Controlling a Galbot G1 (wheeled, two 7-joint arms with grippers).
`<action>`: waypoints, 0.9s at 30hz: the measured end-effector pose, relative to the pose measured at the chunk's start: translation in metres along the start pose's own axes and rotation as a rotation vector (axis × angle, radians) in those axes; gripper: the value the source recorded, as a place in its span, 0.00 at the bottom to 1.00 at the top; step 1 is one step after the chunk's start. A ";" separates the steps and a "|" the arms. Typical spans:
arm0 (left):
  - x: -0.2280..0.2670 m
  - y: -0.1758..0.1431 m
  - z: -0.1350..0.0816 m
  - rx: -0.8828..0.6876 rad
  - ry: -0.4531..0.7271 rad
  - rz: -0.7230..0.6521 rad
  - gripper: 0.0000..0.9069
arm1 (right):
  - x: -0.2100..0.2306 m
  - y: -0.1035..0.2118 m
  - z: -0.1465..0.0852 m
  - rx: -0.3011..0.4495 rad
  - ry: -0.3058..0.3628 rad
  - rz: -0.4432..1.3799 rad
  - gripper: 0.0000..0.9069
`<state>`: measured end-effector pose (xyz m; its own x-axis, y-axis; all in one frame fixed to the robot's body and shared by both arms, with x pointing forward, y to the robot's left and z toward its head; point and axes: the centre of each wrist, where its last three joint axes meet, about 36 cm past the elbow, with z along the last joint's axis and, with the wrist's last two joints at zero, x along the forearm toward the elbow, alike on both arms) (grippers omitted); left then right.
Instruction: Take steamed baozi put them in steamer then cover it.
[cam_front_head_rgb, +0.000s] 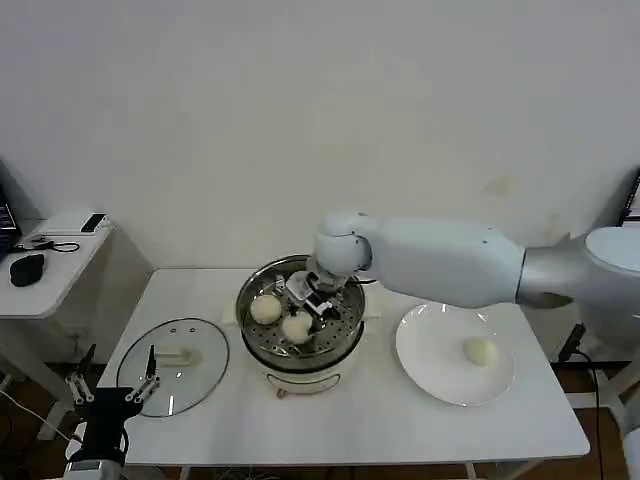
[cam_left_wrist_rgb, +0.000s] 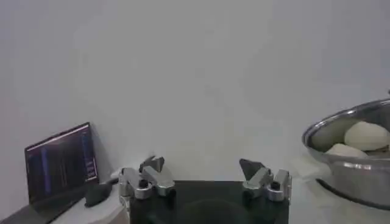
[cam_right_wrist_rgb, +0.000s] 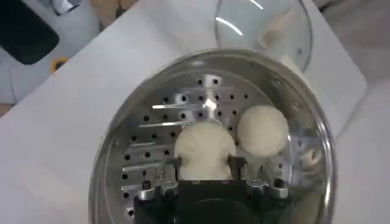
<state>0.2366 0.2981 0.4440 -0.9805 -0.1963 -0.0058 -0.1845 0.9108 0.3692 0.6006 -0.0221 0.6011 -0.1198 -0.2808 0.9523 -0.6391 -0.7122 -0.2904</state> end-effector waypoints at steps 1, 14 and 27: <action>0.000 0.000 0.000 0.000 0.000 0.000 1.00 | -0.001 0.000 0.000 0.006 0.000 -0.004 0.72; 0.001 0.001 -0.001 -0.001 -0.002 0.001 1.00 | 0.010 0.003 0.002 0.034 -0.006 0.023 1.00; -0.004 0.003 -0.005 -0.006 -0.023 0.013 1.00 | 0.060 0.021 0.044 -0.143 0.017 0.160 1.00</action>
<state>0.2408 0.2996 0.4494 -0.9842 -0.1758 -0.0227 -0.1714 0.9111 0.3749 0.6134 -0.0823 0.6475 -0.2407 -0.3708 0.8970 -0.7120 -0.5605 -0.4228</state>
